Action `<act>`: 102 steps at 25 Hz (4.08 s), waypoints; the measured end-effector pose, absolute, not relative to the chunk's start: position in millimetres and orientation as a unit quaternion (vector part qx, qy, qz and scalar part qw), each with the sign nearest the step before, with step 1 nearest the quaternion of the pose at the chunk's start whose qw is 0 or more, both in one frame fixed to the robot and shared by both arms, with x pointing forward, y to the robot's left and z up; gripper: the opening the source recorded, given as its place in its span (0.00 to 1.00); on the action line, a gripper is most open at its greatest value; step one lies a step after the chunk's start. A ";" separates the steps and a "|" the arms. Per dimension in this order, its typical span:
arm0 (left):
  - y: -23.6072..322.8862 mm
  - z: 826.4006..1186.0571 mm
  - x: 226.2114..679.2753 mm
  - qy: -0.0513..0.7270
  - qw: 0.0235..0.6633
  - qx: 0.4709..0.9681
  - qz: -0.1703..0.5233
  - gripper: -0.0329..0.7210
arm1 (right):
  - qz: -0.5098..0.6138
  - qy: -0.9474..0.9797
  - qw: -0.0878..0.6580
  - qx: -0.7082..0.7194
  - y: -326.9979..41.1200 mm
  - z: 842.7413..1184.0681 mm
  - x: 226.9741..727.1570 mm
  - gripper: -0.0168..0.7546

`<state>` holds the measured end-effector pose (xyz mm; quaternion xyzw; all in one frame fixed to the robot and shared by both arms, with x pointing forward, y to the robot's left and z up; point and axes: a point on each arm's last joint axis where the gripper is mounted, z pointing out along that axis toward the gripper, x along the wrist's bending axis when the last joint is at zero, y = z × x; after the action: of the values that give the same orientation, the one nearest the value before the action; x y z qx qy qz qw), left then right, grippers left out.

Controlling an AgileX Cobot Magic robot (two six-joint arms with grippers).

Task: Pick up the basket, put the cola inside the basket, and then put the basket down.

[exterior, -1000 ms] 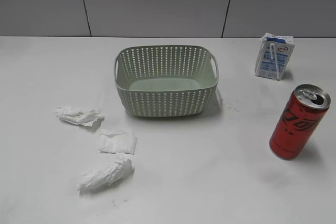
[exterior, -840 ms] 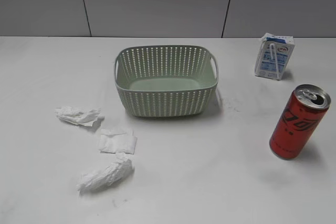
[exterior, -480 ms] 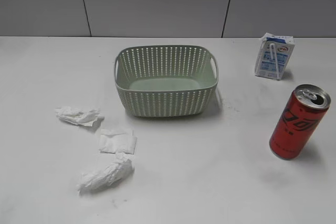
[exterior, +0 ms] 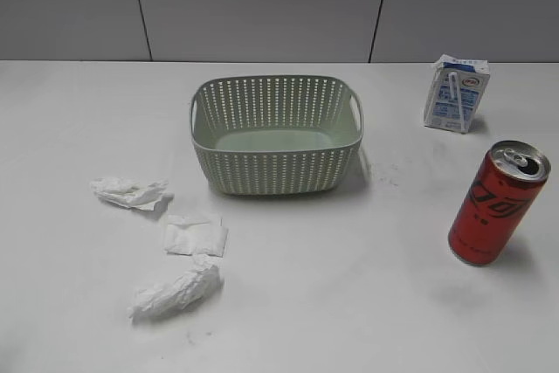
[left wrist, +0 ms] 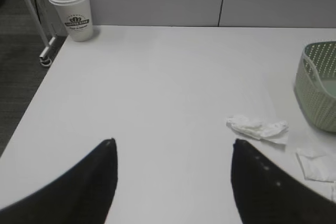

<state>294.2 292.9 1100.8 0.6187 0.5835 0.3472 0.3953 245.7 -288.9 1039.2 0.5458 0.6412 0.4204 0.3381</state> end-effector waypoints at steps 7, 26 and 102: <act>294.9 1113.8 383.4 0.607 0.337 0.661 0.286 0.72 | 0.418 0.641 0.341 0.546 -289.5 1039.1 245.8 0.76; 164.6 1099.3 582.8 0.595 0.190 0.769 0.135 0.71 | 0.418 0.641 0.341 0.546 -289.5 1039.1 245.8 0.76; 116.0 1003.8 524.3 0.665 0.177 0.725 -0.012 0.04 | 0.211 0.741 0.076 0.633 -251.5 1095.3 450.4 0.90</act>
<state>524.3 116.0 1003.8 0.7252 0.6654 -0.0118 0.1767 450.4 -251.5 1095.3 0.6333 0.7408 0.2107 0.0755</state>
